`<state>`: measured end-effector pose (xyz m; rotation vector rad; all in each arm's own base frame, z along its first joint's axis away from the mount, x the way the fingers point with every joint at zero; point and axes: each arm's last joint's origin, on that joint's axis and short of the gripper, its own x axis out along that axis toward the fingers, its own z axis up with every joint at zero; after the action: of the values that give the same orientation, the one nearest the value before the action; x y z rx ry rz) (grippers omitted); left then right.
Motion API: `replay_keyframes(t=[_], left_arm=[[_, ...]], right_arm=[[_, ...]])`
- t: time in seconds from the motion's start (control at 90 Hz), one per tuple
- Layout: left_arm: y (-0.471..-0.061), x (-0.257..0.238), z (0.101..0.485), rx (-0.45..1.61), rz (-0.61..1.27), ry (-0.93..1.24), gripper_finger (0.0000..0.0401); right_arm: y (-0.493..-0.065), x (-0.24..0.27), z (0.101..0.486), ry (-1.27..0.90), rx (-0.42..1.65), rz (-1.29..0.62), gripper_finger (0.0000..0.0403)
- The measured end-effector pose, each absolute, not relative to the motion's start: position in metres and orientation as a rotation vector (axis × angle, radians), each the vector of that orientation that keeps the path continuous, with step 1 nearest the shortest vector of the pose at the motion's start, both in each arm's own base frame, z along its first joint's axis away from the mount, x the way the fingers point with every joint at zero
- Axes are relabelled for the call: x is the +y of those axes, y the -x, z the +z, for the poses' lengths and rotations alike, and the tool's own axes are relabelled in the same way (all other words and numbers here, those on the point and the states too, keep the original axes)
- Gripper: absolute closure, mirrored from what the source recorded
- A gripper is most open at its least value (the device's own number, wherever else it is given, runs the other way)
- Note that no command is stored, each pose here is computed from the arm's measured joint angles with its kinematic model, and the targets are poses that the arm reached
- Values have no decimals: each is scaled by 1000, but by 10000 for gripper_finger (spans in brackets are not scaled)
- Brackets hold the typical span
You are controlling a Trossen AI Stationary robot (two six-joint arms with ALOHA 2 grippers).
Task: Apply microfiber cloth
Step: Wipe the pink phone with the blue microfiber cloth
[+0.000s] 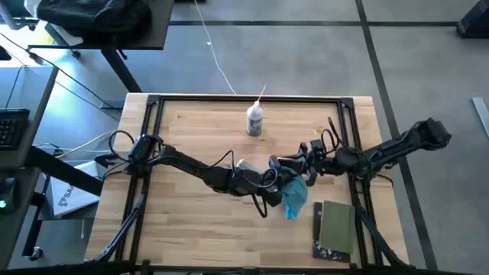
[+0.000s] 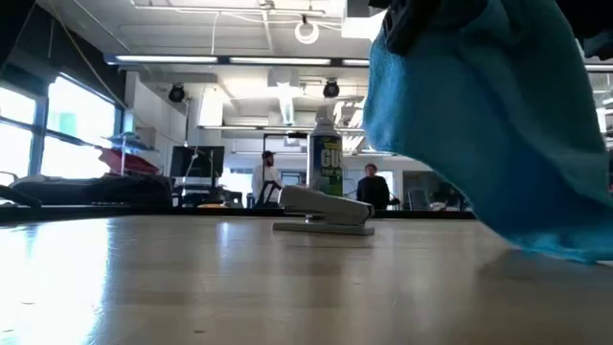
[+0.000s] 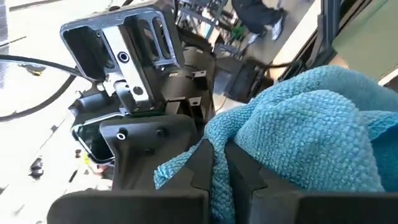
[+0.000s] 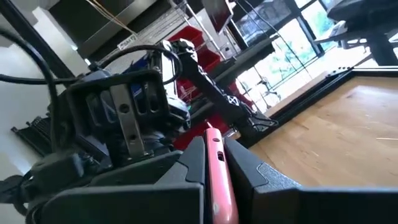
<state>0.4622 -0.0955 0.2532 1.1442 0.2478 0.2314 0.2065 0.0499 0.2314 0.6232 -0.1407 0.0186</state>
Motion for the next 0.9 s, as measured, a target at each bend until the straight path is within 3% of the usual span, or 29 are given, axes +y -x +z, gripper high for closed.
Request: replay_keyframes(t=[0.4, 0.644, 0.9], left_arm=[[-468, -111, 216, 271, -12, -970, 401], [-464, -132, 199, 327, 28, -952, 401], [-454, -134, 224, 340, 141, -1029, 401]], right_arm=[[-207, 51, 227, -601, -96, 38, 400], [-207, 51, 227, -602, -105, 35, 400], [-206, 51, 229, -613, -116, 38, 400]])
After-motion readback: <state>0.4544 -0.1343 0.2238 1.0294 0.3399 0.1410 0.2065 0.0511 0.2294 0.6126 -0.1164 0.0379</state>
